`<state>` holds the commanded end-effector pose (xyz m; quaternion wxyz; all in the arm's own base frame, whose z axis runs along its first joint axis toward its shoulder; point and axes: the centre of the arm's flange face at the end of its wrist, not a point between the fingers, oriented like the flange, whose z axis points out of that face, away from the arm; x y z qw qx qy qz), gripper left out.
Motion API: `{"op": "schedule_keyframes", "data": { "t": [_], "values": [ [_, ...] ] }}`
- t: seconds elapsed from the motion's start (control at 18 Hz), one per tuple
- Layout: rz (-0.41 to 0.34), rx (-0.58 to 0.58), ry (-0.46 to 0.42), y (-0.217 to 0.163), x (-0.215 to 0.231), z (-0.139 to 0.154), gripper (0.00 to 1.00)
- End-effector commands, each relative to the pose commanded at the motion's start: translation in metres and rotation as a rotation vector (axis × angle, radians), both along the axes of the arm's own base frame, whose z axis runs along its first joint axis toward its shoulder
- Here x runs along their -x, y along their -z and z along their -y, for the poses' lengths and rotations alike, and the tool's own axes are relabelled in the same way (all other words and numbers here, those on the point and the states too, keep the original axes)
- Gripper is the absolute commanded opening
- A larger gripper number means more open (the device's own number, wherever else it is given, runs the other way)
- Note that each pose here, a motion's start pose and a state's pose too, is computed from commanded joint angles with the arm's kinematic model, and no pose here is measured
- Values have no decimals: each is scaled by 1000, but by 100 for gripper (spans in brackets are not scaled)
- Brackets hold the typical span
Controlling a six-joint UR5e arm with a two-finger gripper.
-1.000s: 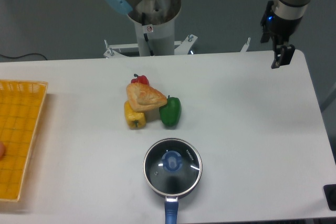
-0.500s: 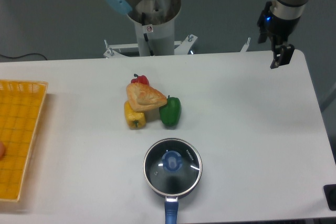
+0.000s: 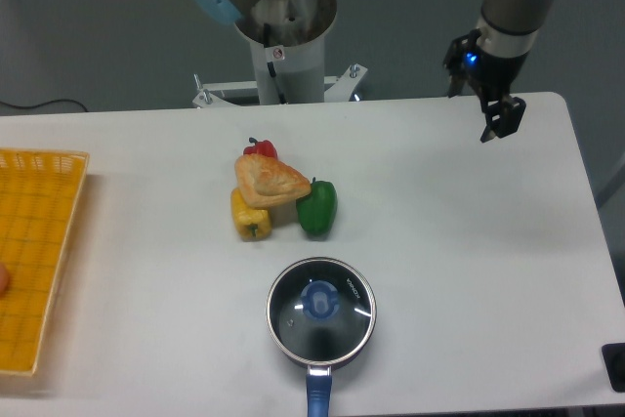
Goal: Open the lid
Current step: 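Move the open gripper across the table toward the saucepan lid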
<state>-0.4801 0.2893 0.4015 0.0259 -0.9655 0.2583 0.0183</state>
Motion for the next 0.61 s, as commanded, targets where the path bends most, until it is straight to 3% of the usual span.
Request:
{"op": "schedule_keyframes", "data": {
  "t": [0.17,0.56,0.61],
  "values": [
    [17,-10,-157,2,-6,-14,100],
    [36,-9,-335,8,-22,-48,100],
    [50,-7,-455,12,-26,-62,100]
  ]
}}
